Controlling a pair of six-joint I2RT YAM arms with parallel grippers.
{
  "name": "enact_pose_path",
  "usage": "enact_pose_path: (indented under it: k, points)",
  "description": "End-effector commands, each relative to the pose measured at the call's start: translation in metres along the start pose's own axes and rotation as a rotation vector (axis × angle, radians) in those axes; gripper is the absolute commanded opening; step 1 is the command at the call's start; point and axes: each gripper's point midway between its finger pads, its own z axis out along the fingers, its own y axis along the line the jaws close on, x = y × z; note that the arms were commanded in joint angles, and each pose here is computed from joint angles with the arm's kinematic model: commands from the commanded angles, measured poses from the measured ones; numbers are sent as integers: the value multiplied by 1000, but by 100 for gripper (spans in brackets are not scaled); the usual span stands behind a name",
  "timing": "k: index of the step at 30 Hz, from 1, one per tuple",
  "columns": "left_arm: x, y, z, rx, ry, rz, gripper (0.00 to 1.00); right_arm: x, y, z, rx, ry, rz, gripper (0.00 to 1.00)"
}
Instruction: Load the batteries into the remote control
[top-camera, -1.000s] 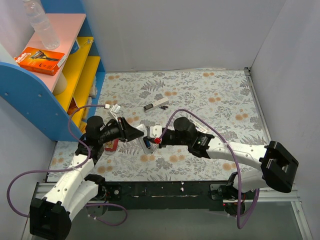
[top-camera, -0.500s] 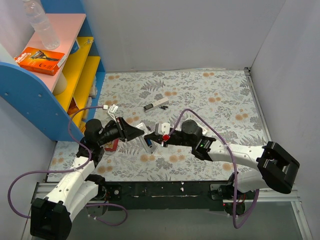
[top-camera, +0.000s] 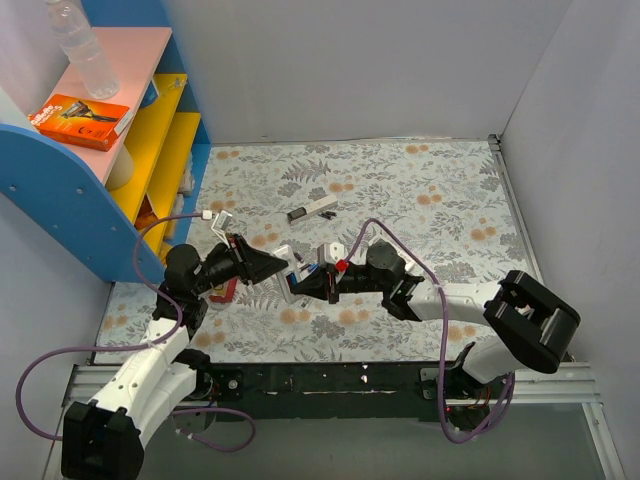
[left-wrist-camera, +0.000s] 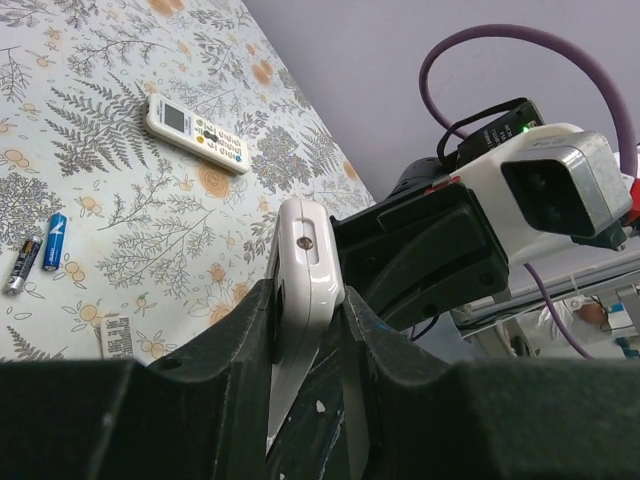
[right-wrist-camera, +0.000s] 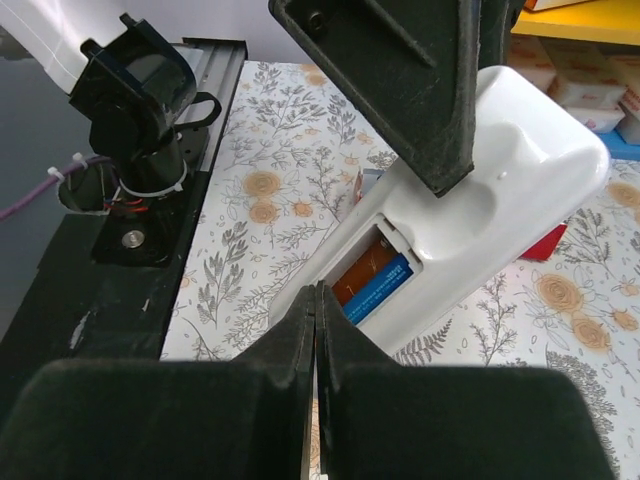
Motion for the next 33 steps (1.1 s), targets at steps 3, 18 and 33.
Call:
enact_pose_path:
  k: [3,18,33]
  points:
    - [-6,-49,-6,162,15,86,0,69,6,-18,53,210,207,1]
    - [-27,48,-19,-420,-23,197,0,5,-26,-28,240,222,207,68]
    - [-38,58,-35,-516,-66,303,0,59,-121,-67,647,539,360,82]
